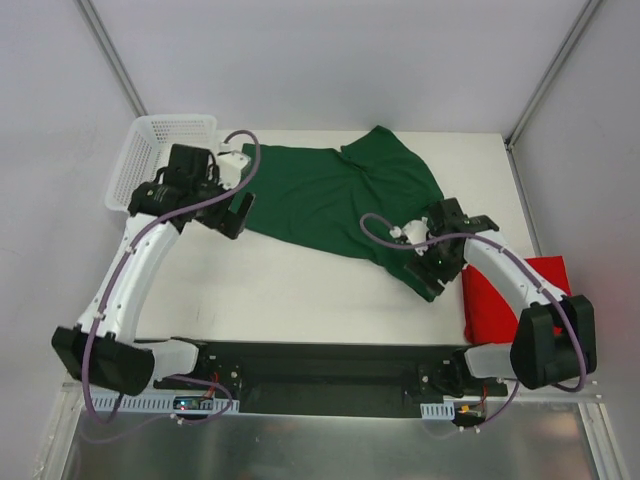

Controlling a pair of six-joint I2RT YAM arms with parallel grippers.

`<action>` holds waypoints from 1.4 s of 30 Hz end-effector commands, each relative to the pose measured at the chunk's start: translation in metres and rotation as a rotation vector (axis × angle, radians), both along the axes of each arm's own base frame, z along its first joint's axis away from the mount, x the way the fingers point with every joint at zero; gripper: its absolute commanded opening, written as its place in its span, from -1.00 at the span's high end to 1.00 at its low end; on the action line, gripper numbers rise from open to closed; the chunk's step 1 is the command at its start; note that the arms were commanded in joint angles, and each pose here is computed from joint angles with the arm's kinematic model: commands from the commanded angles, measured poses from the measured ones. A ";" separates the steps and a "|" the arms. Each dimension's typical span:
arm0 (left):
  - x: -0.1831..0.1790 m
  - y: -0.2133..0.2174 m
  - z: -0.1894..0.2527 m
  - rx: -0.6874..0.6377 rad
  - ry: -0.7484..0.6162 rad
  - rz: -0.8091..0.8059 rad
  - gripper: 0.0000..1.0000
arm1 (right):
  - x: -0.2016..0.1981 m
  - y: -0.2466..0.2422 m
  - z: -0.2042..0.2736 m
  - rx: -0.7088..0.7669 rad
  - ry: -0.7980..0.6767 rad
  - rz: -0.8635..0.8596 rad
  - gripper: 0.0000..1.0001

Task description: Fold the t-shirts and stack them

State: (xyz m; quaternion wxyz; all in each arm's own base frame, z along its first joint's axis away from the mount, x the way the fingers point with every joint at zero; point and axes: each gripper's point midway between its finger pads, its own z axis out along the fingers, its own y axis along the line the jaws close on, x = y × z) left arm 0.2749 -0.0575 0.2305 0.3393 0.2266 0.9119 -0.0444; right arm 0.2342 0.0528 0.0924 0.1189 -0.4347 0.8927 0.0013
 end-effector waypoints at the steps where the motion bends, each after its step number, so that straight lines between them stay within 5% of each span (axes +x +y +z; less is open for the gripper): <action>1: 0.041 -0.035 0.024 0.039 -0.045 -0.080 -0.93 | -0.008 -0.006 0.003 0.016 -0.116 0.012 -0.51; 5: 0.085 -0.055 0.024 0.103 -0.047 -0.116 -0.93 | -0.001 -0.020 -0.005 -0.043 -0.214 0.007 -0.53; 13: 0.144 -0.073 -0.050 0.201 0.053 -0.166 -0.91 | 0.011 -0.016 -0.018 -0.003 -0.330 -0.028 -0.46; 23: 0.180 -0.091 -0.079 0.236 0.059 -0.201 -0.92 | -0.007 0.014 -0.033 0.140 -0.172 0.025 -0.15; 36: 0.183 -0.093 -0.098 0.253 0.081 -0.211 -0.93 | -0.020 0.010 -0.071 0.070 0.067 0.098 0.03; 39: 0.181 -0.093 -0.097 0.255 0.078 -0.214 -0.93 | -0.015 0.007 -0.072 0.046 0.063 0.096 0.76; 42: 0.179 -0.091 -0.097 0.258 0.079 -0.214 -0.93 | -0.009 0.011 -0.058 0.060 0.048 0.089 0.98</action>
